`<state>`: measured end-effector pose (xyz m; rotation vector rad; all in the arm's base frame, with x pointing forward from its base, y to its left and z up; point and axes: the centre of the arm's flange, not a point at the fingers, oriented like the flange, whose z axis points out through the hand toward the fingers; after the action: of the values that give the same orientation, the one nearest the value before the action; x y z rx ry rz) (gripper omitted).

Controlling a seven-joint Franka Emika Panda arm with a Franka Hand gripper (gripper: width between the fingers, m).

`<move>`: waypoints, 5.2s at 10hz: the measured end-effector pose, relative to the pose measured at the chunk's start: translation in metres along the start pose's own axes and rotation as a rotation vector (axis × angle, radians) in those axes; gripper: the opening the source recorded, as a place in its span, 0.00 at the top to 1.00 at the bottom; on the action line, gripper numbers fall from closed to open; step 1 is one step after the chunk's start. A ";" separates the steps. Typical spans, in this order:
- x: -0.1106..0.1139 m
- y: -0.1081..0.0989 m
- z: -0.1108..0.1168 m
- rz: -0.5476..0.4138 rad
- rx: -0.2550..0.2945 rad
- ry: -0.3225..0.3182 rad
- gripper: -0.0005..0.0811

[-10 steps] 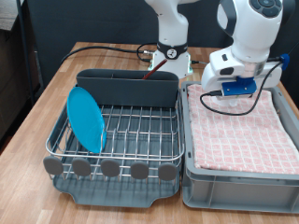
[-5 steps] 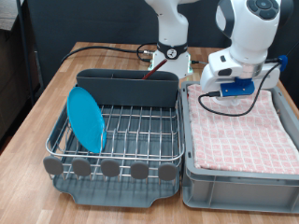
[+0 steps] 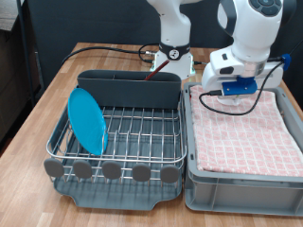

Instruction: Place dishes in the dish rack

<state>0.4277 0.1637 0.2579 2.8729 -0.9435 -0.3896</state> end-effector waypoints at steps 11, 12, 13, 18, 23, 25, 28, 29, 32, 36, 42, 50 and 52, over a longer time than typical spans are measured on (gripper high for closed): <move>0.027 0.030 -0.109 0.073 0.120 0.188 0.91; 0.034 0.029 -0.114 0.066 0.130 0.206 0.91; 0.047 0.029 -0.121 0.066 0.141 0.224 0.91; 0.113 0.017 -0.155 0.091 0.205 0.266 0.91; 0.161 0.005 -0.175 0.144 0.232 0.303 0.91; 0.163 0.006 -0.175 0.149 0.235 0.307 0.91; 0.172 0.014 -0.179 0.157 0.246 0.324 0.91; 0.177 0.018 -0.181 0.153 0.246 0.330 0.91; 0.199 0.025 -0.185 0.138 0.251 0.330 0.91; 0.235 0.020 -0.179 0.113 0.262 0.316 0.91; 0.270 -0.002 -0.160 0.127 0.285 0.351 0.91; 0.300 -0.014 -0.126 0.128 0.309 0.312 0.91; 0.305 -0.015 -0.117 0.129 0.309 0.306 0.91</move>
<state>0.7043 -0.0048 0.3031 2.9867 -1.2084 0.2219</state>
